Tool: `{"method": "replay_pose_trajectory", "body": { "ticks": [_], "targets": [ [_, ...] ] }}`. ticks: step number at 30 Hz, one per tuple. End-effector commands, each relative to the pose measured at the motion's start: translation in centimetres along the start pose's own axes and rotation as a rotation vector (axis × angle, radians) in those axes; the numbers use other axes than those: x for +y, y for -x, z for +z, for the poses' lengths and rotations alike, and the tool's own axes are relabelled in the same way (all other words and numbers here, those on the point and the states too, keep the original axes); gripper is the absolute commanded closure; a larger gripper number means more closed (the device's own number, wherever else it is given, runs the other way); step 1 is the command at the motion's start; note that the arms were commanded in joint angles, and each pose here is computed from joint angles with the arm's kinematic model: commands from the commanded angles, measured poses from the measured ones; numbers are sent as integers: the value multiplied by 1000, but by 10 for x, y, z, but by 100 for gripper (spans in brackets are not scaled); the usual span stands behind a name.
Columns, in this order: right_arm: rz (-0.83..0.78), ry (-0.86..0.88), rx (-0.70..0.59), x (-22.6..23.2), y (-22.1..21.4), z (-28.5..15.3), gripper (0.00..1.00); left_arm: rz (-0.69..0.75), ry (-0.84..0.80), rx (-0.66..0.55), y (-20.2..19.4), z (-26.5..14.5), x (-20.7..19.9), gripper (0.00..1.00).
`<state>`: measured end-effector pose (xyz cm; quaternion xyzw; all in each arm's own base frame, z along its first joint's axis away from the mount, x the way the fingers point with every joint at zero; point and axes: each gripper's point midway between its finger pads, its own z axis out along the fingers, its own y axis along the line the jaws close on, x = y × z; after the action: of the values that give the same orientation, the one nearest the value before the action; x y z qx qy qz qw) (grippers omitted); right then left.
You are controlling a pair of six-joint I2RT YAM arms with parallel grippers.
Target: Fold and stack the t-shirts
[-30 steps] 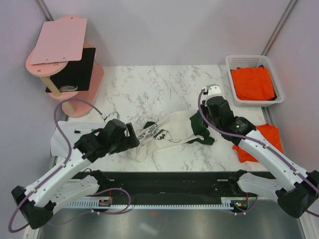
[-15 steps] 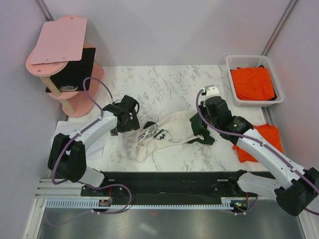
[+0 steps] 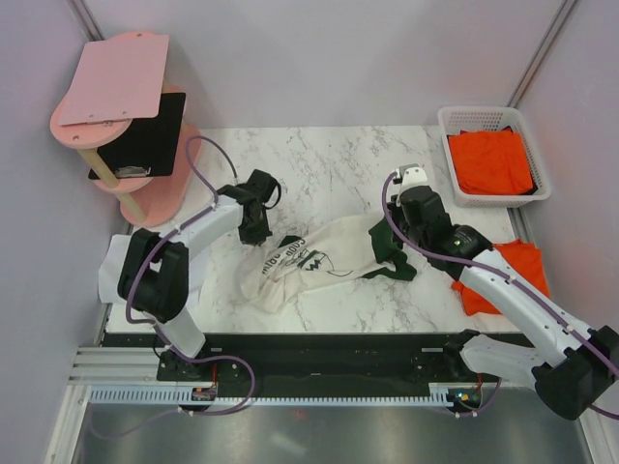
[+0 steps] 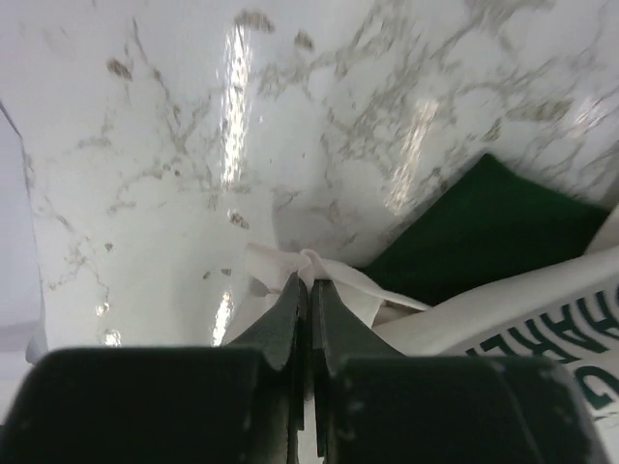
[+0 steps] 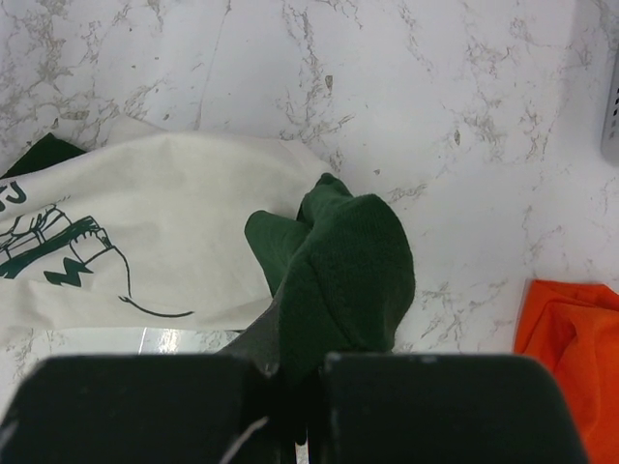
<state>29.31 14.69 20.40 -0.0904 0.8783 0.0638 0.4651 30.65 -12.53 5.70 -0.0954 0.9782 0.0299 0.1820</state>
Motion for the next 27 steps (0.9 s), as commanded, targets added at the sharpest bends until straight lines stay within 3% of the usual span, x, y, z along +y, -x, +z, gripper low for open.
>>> {"method": "replay_pose_trajectory", "body": {
  "ticks": [1,4,9,12,13,15,19,23,24,25,26,27],
  "targets": [
    [16,1,-49,0,15,1,100,-26,-12,-194,81,-44,3,98],
    [21,-1,-57,-2,16,0,100,-68,-26,-323,124,-91,10,98],
    [35,-16,-70,-6,17,-3,100,-109,-132,-462,137,-162,12,98],
    [38,-20,-74,-8,15,-4,100,-107,-192,-454,109,-174,13,98],
    [39,-20,-71,-8,13,-4,100,-109,-182,-400,87,-156,14,98],
    [41,-21,-70,-8,11,-3,100,-107,-226,-388,58,-159,9,98],
    [45,-23,-51,-8,5,2,100,-111,-254,-223,-30,-120,-2,98],
    [49,-12,-50,-6,5,3,100,-70,-266,-96,-90,-99,-12,95],
    [49,-14,-45,-6,4,5,100,-50,-271,-82,-97,-99,-14,86],
    [50,-13,-46,-5,5,5,100,-49,-259,-68,-103,-99,-11,68],
    [50,-12,-45,-5,5,6,100,-54,-243,-91,-99,-101,-8,27],
    [51,-10,-44,-4,5,5,100,-55,-234,-110,-97,-105,-5,6]
  ]
}}
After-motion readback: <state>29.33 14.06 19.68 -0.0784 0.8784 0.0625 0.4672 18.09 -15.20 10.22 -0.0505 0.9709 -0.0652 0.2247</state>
